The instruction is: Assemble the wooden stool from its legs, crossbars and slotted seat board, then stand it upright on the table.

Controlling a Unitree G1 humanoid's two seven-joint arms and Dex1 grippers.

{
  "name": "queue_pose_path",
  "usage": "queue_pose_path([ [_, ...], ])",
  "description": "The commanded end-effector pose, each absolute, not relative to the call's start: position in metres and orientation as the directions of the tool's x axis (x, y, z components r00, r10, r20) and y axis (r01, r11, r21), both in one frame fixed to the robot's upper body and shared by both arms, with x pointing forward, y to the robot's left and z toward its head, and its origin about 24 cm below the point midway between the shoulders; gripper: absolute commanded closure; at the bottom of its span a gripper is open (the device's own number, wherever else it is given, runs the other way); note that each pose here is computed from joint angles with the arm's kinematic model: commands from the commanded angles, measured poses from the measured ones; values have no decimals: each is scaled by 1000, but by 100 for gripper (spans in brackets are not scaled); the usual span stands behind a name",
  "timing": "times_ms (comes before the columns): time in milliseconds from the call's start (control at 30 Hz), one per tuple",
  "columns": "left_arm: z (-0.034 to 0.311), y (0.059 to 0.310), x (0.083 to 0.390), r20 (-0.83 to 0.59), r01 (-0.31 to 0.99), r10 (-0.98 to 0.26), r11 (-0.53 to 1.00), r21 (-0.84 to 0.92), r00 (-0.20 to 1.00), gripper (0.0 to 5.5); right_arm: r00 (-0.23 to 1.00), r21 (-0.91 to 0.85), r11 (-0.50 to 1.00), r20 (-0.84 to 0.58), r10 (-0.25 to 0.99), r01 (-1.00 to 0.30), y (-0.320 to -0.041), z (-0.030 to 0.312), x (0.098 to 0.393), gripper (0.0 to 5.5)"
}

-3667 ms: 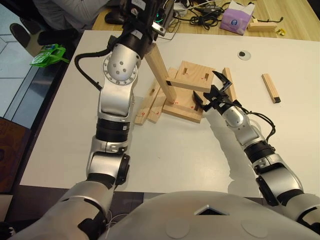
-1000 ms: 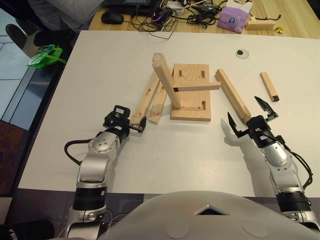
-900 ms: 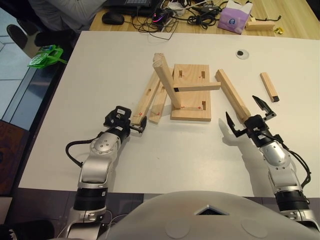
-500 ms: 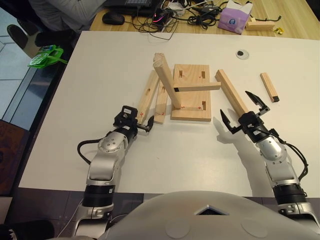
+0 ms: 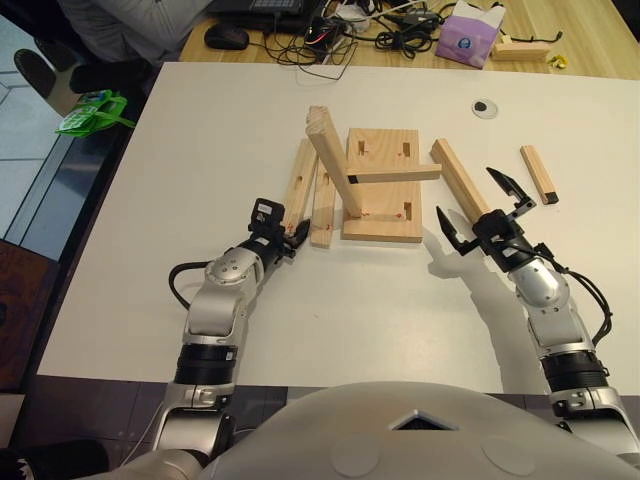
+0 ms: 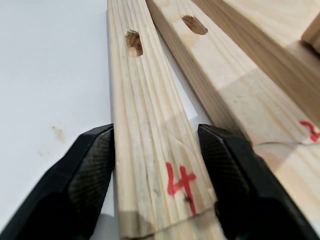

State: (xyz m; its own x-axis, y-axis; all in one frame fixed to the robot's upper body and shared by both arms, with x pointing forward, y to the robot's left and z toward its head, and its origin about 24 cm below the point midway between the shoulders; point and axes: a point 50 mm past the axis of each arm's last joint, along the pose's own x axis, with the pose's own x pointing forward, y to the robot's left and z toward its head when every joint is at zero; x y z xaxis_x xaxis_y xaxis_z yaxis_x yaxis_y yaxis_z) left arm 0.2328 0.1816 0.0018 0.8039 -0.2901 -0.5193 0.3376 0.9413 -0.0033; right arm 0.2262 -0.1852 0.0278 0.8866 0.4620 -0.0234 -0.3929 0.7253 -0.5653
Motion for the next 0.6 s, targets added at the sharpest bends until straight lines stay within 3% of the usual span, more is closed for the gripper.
queue_pose_path([
  [33,-19,185,221,-622,348,-279,937,-11,732,324,877,-564,723,-4,480,-399,-175,28,225,10],
  [233,-12,190,231,-589,335,-254,942,32,767,344,882,-563,735,24,471,-378,-173,34,228,10],
  [433,4,200,255,-458,249,-177,963,101,871,344,910,-581,775,133,393,-250,-182,51,239,10],
  [600,20,201,278,-343,206,-154,971,120,927,344,883,-624,748,193,429,-227,-173,67,246,10],
])
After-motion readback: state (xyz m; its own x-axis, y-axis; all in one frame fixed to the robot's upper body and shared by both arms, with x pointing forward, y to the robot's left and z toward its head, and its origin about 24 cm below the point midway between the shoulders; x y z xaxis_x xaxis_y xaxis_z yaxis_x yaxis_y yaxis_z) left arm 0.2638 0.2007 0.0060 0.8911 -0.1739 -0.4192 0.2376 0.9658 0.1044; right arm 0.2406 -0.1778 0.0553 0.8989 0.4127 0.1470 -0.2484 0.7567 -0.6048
